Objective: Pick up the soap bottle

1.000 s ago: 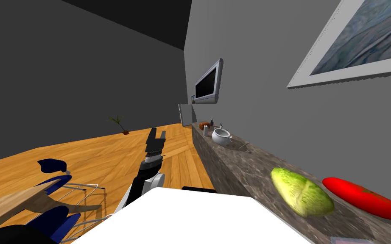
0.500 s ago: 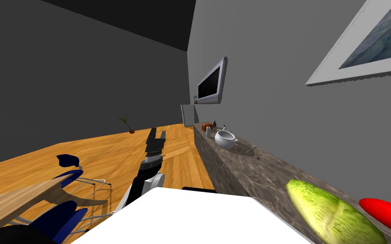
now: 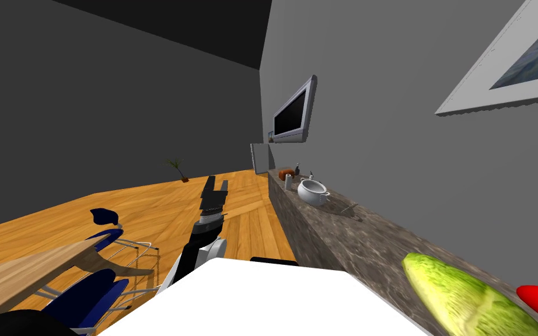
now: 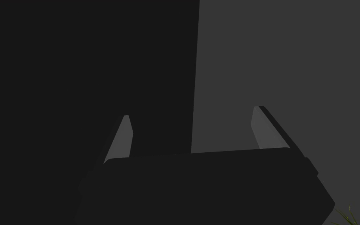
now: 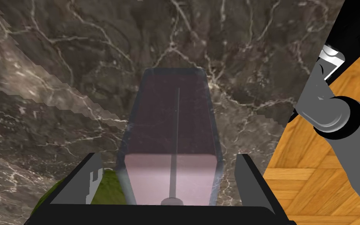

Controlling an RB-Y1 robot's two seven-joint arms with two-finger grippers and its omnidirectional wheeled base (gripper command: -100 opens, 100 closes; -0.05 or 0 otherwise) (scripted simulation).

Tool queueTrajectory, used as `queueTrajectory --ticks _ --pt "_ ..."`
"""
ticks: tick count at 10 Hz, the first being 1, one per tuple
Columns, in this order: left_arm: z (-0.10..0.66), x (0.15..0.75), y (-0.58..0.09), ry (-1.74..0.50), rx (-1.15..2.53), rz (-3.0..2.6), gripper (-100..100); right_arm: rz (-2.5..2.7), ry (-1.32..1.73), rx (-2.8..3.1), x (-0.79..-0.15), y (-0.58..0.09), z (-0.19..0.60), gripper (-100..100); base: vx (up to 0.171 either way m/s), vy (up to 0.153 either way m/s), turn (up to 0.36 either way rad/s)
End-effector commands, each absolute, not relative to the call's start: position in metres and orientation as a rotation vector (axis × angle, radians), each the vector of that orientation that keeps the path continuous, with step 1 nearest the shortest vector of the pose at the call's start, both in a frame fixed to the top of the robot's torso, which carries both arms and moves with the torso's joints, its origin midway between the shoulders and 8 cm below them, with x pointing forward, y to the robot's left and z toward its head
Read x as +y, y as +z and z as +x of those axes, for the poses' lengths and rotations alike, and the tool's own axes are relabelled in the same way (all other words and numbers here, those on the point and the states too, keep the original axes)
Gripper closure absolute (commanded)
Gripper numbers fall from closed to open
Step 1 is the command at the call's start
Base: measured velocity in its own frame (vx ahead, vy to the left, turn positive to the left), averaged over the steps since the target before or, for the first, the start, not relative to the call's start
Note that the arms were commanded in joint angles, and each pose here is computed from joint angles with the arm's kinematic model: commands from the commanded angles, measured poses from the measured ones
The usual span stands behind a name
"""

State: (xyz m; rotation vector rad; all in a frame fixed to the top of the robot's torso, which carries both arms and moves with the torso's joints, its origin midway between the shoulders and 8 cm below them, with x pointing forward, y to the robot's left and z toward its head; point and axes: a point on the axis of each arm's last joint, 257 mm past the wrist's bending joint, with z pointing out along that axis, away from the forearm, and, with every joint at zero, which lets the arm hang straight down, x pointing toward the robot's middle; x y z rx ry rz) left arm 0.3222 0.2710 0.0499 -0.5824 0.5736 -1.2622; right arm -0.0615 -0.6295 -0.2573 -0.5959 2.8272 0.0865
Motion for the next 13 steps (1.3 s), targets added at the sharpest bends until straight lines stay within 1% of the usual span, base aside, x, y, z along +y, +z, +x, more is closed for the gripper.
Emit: queueTrajectory --ticks 1,2,6,7,8,12,13 --pt "0.322 0.271 0.05 -1.262 0.574 -0.582 0 -0.596 0.087 2.827 -0.629 -0.257 -0.061 -100 0.0 0.0 0.0" --pt "0.322 0.271 0.05 -1.262 0.574 -0.582 0 -0.595 0.085 2.829 -0.63 -0.258 -0.062 100 0.0 0.0 0.0" --pt "0.322 0.271 0.05 -1.262 0.574 -0.582 0 -0.594 0.086 2.829 -0.629 -0.258 -0.062 100 0.0 0.0 0.0" --pt "0.322 0.271 0.05 -1.262 0.574 -0.582 0 -0.594 0.086 2.829 -0.629 -0.258 -0.062 0 0.0 0.0 0.0" --pt "0.322 0.271 0.05 -1.262 0.574 -0.582 0 -0.604 0.088 2.829 -0.63 -0.25 -0.059 100 0.006 -0.008 -0.052" --pt "0.322 0.271 0.05 -1.262 0.574 -0.582 0 -0.616 0.089 2.832 -0.629 -0.238 -0.056 100 0.003 -0.012 -0.046" --pt "0.322 0.271 0.05 -1.262 0.574 -0.582 0 -0.617 0.09 2.831 -0.629 -0.237 -0.056 0 0.0 0.0 0.0"
